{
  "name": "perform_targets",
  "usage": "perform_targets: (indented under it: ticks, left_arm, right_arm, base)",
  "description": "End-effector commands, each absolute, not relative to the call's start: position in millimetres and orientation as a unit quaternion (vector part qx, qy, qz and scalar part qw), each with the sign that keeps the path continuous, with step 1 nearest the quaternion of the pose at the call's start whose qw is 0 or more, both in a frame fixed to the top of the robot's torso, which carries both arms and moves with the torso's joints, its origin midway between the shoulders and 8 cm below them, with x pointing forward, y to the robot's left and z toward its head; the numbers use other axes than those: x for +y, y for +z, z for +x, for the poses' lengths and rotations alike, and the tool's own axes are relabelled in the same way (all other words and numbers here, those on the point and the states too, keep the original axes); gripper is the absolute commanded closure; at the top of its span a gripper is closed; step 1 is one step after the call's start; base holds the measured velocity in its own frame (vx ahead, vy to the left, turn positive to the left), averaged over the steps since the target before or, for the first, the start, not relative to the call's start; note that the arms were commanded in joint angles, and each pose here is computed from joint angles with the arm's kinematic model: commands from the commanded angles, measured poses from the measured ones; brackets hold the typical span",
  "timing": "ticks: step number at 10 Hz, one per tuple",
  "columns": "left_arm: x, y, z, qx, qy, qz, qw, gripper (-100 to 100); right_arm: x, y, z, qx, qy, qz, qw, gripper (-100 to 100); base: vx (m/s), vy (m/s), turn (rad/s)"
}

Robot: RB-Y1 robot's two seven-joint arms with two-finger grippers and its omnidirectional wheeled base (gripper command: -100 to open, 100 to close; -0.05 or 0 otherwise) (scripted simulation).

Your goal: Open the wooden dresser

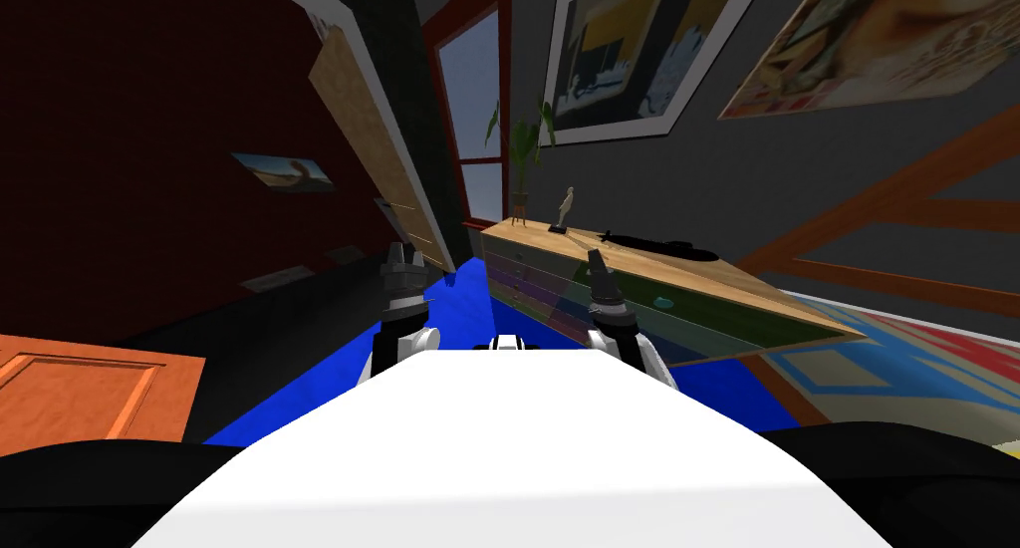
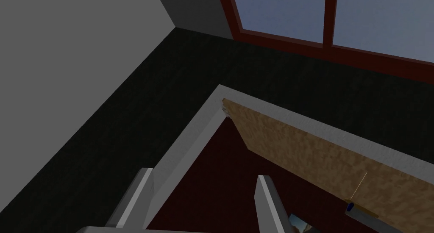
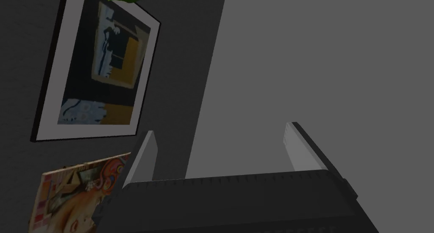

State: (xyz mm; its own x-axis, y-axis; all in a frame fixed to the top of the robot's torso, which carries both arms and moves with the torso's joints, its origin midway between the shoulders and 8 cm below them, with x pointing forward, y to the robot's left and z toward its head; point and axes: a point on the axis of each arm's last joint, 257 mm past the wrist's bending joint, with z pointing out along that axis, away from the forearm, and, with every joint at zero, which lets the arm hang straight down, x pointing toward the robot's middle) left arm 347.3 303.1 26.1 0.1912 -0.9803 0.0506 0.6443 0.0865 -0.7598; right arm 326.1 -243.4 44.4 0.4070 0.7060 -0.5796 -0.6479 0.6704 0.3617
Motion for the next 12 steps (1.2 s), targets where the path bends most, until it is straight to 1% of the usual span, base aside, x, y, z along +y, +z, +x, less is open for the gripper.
perform_targets:
  ticks: [1,12]
  left_arm:
    - [303.1,26.2,347.3,0.249,-0.585,-0.338,0.694,0]
    - [303.1,26.1,347.3,0.249,-0.585,-0.338,0.694,0]
  right_arm:
    - [-240.4,36.4,330.8,0.384,0.353,0.002,0.853,-100]
    - [-238.2,-3.2,350.8,0.427,0.157,-0.134,0.88,-100]
  base:
    - [0.086,0.09,-0.177]
    - [0.1,0.107,-0.136]
